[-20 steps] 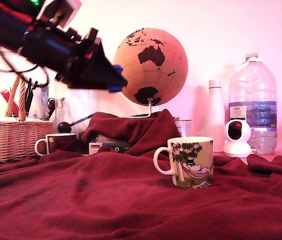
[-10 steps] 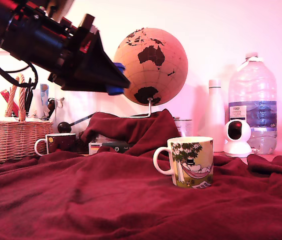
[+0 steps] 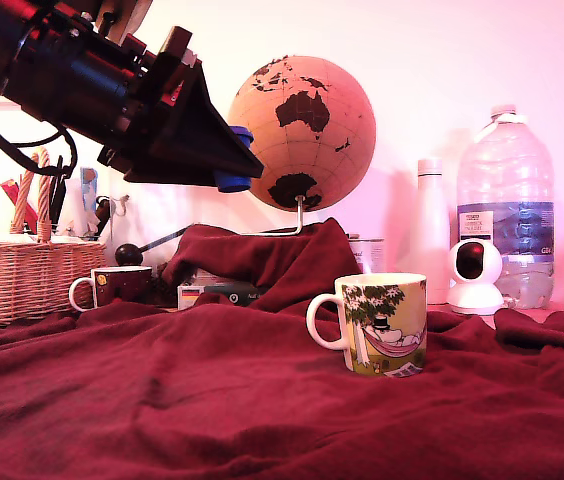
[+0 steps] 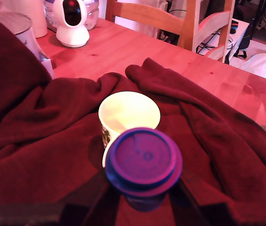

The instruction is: Pick up the coffee capsules on the table and drop them inside the coffee cup

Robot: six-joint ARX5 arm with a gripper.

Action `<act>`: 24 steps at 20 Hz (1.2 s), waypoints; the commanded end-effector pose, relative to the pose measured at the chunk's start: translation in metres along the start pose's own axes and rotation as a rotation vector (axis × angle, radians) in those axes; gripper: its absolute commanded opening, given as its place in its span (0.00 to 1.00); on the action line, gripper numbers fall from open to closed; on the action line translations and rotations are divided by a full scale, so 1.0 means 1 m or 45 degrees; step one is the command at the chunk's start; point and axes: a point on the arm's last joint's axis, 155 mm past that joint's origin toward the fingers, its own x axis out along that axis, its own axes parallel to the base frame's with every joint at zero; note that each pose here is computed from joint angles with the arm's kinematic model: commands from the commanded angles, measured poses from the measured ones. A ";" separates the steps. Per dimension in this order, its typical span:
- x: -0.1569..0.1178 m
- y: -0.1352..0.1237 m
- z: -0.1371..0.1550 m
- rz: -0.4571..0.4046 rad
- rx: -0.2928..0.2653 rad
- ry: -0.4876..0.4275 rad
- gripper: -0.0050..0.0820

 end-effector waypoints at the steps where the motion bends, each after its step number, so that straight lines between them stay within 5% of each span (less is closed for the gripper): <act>1: 0.001 0.001 -0.001 0.011 0.002 -0.012 0.24; 10: 0.013 -0.011 0.033 0.034 0.077 -0.195 0.24; 24: 0.063 0.000 0.029 0.025 0.036 -0.154 0.24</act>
